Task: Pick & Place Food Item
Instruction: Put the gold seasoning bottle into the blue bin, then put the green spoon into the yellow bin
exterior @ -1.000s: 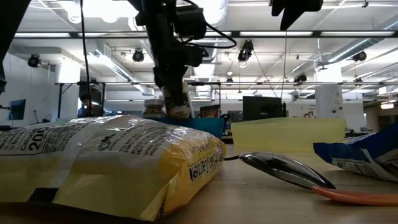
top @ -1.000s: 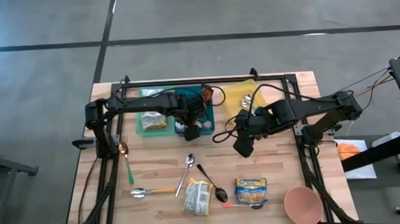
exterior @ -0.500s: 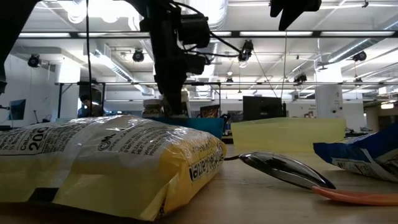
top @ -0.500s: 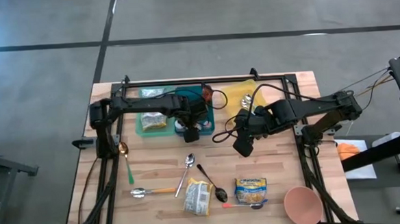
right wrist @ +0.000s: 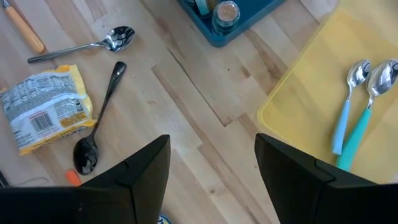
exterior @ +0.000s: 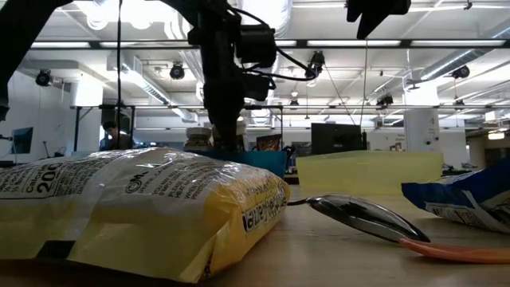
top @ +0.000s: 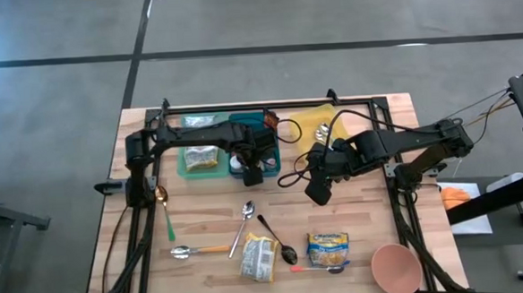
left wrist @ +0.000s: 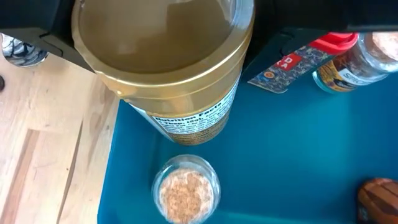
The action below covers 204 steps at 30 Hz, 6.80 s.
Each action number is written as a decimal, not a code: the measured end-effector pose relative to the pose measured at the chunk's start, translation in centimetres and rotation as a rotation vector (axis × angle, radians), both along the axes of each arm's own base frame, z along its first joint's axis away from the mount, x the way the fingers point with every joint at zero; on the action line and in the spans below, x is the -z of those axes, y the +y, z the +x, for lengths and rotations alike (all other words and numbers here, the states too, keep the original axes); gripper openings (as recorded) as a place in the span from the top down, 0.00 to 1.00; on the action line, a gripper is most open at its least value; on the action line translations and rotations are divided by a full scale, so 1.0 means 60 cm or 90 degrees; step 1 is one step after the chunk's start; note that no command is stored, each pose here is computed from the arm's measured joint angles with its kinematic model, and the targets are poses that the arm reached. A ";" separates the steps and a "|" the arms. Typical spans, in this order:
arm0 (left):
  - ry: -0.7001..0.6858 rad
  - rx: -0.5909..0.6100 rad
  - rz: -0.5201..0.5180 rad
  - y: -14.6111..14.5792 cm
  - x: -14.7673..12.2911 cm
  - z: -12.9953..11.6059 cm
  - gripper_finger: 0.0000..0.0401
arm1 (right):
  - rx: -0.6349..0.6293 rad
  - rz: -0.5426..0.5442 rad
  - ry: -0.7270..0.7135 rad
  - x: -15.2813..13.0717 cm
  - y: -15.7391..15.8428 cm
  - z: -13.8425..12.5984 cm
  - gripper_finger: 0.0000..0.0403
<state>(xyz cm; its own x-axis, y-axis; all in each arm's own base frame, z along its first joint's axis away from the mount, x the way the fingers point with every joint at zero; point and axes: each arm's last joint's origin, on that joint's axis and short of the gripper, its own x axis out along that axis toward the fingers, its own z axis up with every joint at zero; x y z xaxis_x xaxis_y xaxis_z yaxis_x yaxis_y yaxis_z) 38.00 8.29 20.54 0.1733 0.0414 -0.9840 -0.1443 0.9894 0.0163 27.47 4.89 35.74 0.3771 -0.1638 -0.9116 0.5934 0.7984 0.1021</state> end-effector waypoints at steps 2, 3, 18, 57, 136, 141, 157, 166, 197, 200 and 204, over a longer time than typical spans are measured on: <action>0.002 0.000 -0.003 0.000 0.000 -0.001 0.30 | -0.005 -0.002 0.001 0.000 0.000 0.000 0.43; 0.003 0.000 -0.003 0.000 0.000 -0.001 0.30 | -0.006 -0.003 0.001 0.000 0.000 0.000 0.43; 0.005 -0.013 -0.005 -0.001 0.000 -0.001 0.07 | -0.010 -0.004 0.002 0.000 0.000 0.000 0.43; -0.010 -0.030 0.047 0.003 -0.143 -0.016 0.14 | -0.028 -0.015 0.001 0.000 0.000 0.001 0.43; 0.134 -0.934 -0.135 -0.232 -0.023 -0.364 0.14 | -0.034 -0.035 -0.283 0.036 -0.024 -0.169 0.43; 0.185 -0.937 -0.127 -0.231 0.001 -0.386 0.14 | -0.036 -0.034 -0.287 0.034 -0.023 -0.169 0.43; 0.191 -0.891 -0.183 -0.231 0.084 -0.394 0.14 | -0.034 -0.033 -0.287 0.034 -0.023 -0.169 0.43; 0.221 -0.900 -0.165 -0.228 0.096 -0.406 0.14 | -0.036 -0.034 -0.286 0.034 -0.023 -0.169 0.43; 0.188 -0.904 -0.229 -0.228 0.129 -0.408 0.23 | -0.041 -0.036 -0.285 0.035 -0.023 -0.169 0.43; 0.179 -0.917 -0.231 -0.228 0.130 -0.406 0.34 | -0.041 -0.036 -0.285 0.035 -0.023 -0.169 0.43; 0.171 -0.958 -0.232 -0.227 0.130 -0.405 0.51 | -0.040 -0.035 -0.285 0.035 -0.023 -0.169 0.43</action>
